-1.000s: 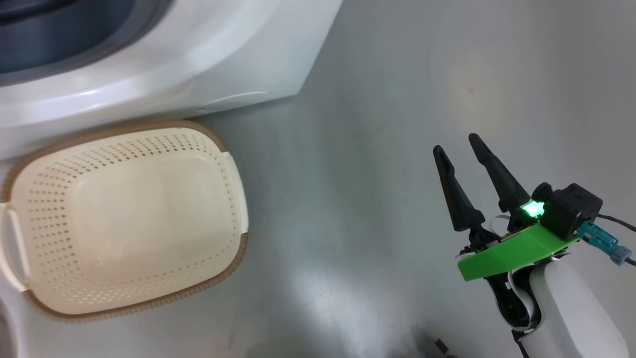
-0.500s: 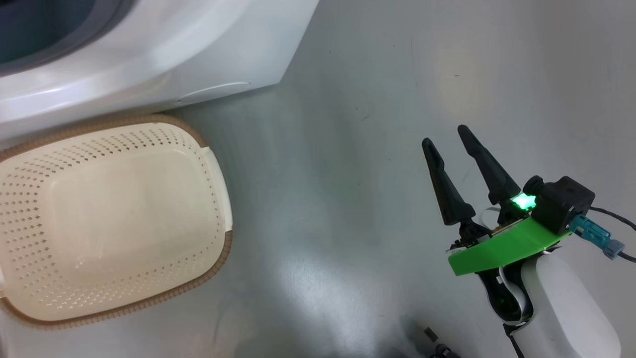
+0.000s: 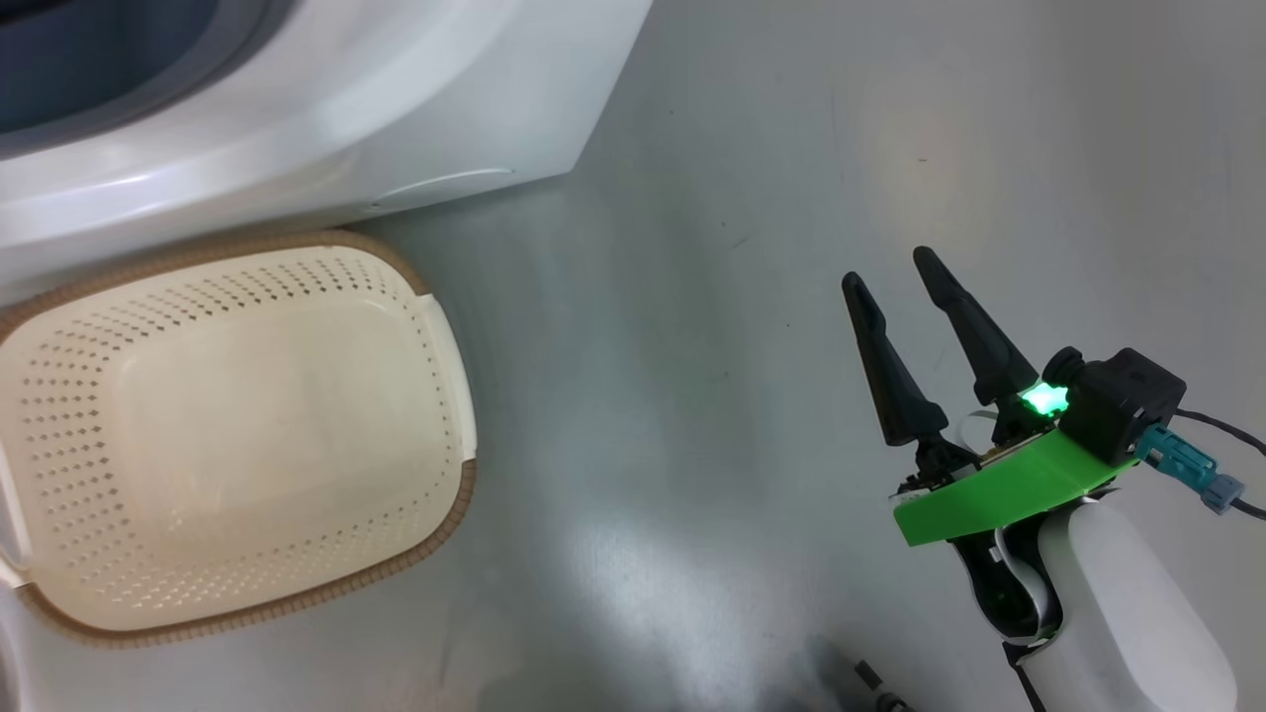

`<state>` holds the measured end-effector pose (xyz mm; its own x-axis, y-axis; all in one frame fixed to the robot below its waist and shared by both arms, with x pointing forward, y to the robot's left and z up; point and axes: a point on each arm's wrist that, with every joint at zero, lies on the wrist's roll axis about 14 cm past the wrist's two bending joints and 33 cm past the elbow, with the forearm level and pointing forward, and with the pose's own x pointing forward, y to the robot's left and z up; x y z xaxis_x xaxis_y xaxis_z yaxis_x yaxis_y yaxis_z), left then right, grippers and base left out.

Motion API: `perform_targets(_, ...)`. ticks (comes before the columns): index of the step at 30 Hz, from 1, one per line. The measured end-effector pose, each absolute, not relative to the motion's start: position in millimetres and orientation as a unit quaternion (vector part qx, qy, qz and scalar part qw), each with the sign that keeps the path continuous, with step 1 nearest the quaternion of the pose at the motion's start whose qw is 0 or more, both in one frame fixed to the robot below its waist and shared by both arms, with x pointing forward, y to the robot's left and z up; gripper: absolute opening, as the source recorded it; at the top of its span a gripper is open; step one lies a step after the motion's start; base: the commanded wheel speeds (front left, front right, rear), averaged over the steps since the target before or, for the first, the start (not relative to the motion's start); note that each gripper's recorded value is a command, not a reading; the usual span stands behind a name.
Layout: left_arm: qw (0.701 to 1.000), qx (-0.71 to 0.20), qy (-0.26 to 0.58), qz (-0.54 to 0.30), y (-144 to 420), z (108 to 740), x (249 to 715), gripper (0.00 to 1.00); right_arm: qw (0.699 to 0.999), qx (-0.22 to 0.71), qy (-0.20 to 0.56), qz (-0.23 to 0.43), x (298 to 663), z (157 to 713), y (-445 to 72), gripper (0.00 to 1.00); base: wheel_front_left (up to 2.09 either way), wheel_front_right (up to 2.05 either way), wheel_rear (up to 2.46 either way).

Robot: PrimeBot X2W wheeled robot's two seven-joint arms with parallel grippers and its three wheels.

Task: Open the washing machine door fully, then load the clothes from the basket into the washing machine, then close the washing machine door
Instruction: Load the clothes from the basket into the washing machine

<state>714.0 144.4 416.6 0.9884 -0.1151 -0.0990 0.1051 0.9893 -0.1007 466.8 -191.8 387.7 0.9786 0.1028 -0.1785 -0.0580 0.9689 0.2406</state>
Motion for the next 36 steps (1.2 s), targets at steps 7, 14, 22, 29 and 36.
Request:
perform_targets(7, 0.995, -0.073, 0.035, -0.051, 146, 433, 712, 1.00, 0.988, 0.118, 0.088, 0.047, 469, 393, -189, 1.00, 0.00, 0.00, 0.00)
perform_targets(14, 0.993, -0.100, 0.035, -0.051, 141, 432, 692, 1.00, 0.989, 0.114, 0.079, 0.053, 471, 401, -189, 1.00, 0.00, 0.00, 0.00)
perform_targets(22, 0.993, -0.106, 0.028, -0.048, 146, 434, 656, 1.00, 0.990, 0.111, 0.071, 0.057, 467, 410, -189, 1.00, 0.00, 0.00, 0.00)
perform_targets(29, 0.993, -0.110, 0.017, -0.040, 152, 441, 629, 1.00, 0.990, 0.110, 0.065, 0.062, 463, 418, -188, 1.00, 0.00, 0.00, 0.00)
perform_targets(36, 0.994, -0.104, 0.015, -0.035, 157, 443, 589, 1.00, 0.990, 0.109, 0.056, 0.065, 456, 429, -188, 1.00, 0.00, 0.00, 0.00)
